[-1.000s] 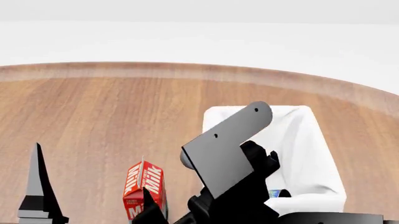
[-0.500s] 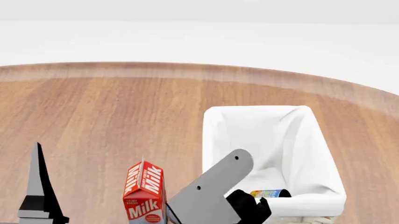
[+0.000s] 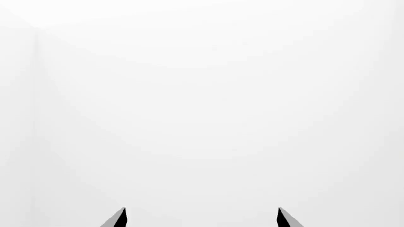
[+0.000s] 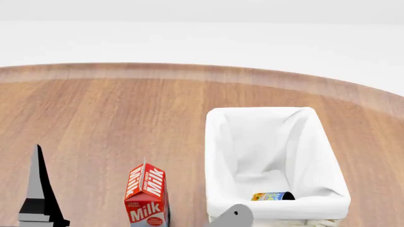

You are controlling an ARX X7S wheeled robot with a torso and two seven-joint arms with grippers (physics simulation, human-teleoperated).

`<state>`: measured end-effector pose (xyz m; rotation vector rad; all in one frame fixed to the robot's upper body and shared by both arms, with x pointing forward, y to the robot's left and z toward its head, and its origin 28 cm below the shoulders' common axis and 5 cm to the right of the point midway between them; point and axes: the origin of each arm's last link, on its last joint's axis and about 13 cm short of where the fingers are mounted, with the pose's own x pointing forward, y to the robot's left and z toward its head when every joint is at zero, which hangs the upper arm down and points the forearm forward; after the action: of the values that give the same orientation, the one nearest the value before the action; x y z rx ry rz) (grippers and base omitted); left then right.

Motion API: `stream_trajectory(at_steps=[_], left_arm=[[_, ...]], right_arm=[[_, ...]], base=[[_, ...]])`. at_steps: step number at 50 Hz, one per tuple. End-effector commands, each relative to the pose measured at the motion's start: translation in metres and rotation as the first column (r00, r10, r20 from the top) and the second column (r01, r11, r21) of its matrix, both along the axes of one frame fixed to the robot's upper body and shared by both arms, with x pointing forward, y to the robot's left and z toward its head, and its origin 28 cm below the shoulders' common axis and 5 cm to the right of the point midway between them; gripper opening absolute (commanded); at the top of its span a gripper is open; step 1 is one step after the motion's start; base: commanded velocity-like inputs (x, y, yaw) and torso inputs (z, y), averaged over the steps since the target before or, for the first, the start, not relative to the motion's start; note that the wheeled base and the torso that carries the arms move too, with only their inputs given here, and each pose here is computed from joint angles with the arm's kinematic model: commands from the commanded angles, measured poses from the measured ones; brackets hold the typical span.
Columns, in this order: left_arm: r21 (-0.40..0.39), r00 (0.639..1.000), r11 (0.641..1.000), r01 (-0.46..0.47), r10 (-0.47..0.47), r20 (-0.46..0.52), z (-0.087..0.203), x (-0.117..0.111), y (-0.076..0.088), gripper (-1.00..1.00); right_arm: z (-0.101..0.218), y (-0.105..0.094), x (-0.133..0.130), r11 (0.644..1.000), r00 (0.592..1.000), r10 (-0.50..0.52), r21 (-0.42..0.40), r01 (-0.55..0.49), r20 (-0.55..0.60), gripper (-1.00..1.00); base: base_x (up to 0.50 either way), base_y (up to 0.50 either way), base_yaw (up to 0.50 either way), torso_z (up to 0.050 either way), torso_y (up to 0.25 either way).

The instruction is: Pick up the alphabet soup and the tomato sauce, and put them in the basket.

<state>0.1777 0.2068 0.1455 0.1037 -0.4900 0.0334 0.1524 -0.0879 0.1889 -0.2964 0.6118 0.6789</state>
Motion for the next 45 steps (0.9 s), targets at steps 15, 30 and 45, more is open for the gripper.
stream_trajectory(at_steps=[15, 30, 45], left_arm=[[0.0, 1.0, 1.0, 0.001, -0.001, 0.0, 0.0, 0.0, -0.001, 1.0], [-0.001, 1.0, 1.0, 0.0, 0.0, 0.005, 0.001, -0.001, -0.001, 1.0], [-0.002, 1.0, 1.0, 0.001, -0.001, 0.001, -0.001, -0.001, 0.0, 1.0]], right_arm=[[-0.03, 0.004, -0.044, 0.996, 0.991, -0.028, -0.086, 0.017, -0.128, 1.0], [-0.047, 0.003, -0.057, 0.995, 0.982, -0.054, -0.098, 0.037, -0.18, 1.0], [-0.065, 0.013, -0.061, 0.992, 0.987, 0.01, -0.124, -0.031, -0.16, 1.0]], base=[[0.0, 0.0, 0.0, 0.0, 0.0], [0.0, 0.0, 0.0, 0.0, 0.0], [0.0, 0.0, 0.0, 0.0, 0.0]])
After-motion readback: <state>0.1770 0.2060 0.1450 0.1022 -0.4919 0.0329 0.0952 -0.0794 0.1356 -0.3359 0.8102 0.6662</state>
